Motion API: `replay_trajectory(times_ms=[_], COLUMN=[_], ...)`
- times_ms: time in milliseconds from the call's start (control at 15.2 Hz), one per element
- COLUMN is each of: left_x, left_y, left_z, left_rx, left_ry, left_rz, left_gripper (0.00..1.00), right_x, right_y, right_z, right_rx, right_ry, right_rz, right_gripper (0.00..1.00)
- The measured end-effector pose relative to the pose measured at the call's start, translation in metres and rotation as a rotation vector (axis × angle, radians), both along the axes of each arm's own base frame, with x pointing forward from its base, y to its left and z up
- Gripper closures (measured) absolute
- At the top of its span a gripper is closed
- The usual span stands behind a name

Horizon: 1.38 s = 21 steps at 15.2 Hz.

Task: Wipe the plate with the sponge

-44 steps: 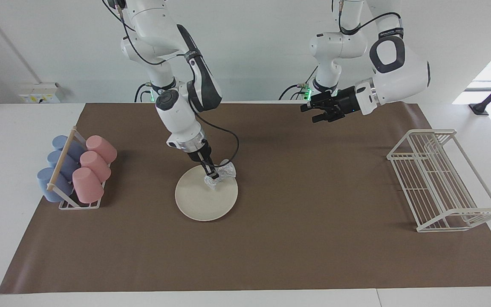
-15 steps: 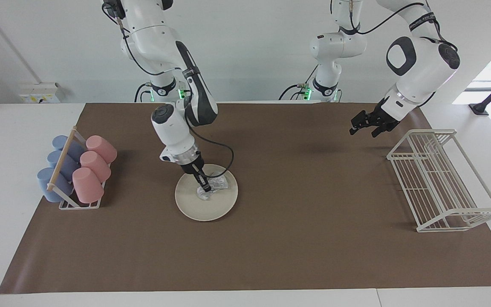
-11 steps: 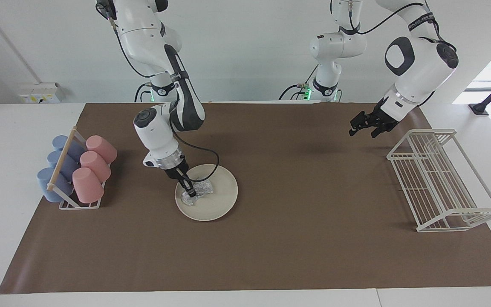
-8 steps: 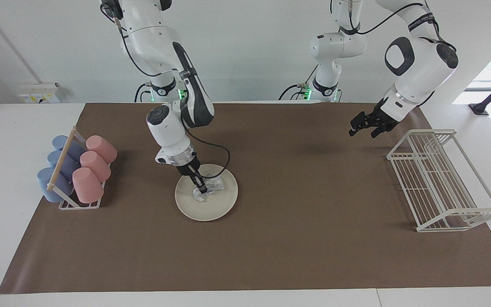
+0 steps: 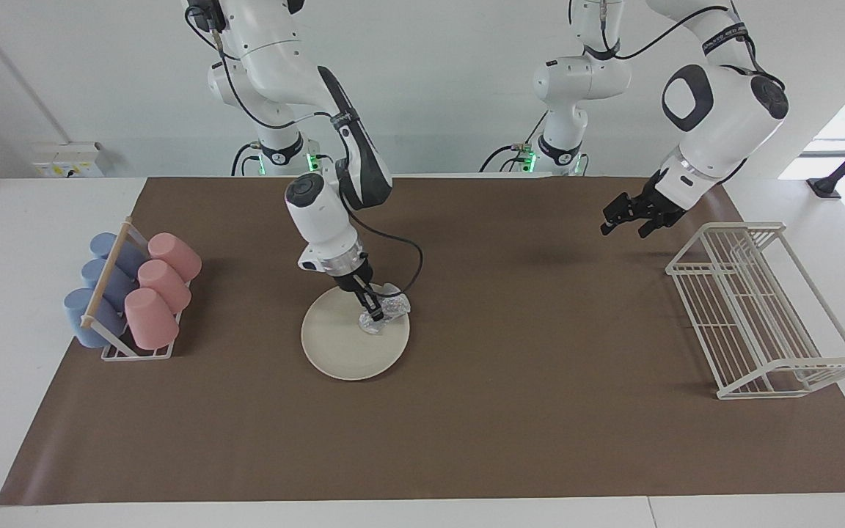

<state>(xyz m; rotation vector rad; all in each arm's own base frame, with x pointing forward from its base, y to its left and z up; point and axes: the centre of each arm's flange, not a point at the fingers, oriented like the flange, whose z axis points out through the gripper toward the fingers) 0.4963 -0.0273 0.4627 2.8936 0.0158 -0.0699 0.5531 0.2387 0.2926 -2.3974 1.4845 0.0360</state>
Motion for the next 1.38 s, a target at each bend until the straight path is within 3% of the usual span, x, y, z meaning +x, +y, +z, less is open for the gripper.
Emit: replay_trajectory(times_ms=[132,264,395,659,857,989,1186,1384], left_x=[0.0,0.0,0.0,0.0,0.001,0.002,-0.001,-0.003], left_y=[0.0,0.0,0.0,-0.002,-0.02,-0.032,-0.054,-0.087], left_z=[0.0,0.0,0.0,0.0,0.004,0.009,0.016,0.029], left_rx=[0.0,0.0,0.0,-0.009,-0.193,-0.327,-0.512,-0.708], left_ry=[0.0,0.0,0.0,0.01,0.023,0.039,0.1,0.139], left_rz=[0.0,0.001,0.001,0.039,0.124,0.172,0.205,0.227], left_gripper=[0.0,0.0,0.0,0.0,0.0,0.0,0.0,0.0], right_x=[0.007,0.016,0.018,-0.001,-0.028,-0.053,-0.079,-0.089], right_y=[-0.001,-0.004,-0.011,-0.018,-0.028,-0.029,0.0,0.025], right_z=[0.018,0.066,0.132,0.248,0.316,0.343,0.353,0.346], right_rx=[0.005,-0.008,-0.047,-0.078,-0.078,-0.077,-0.09,-0.094], right_ry=[0.075,0.123,0.126,0.099,0.056,0.079,0.111,0.128], right_rz=[0.009,0.033,0.041,0.013,-0.03,-0.079,-0.169,-0.189], right_gripper=[0.91,0.91,0.91,0.91,0.91,0.91,0.91,0.91])
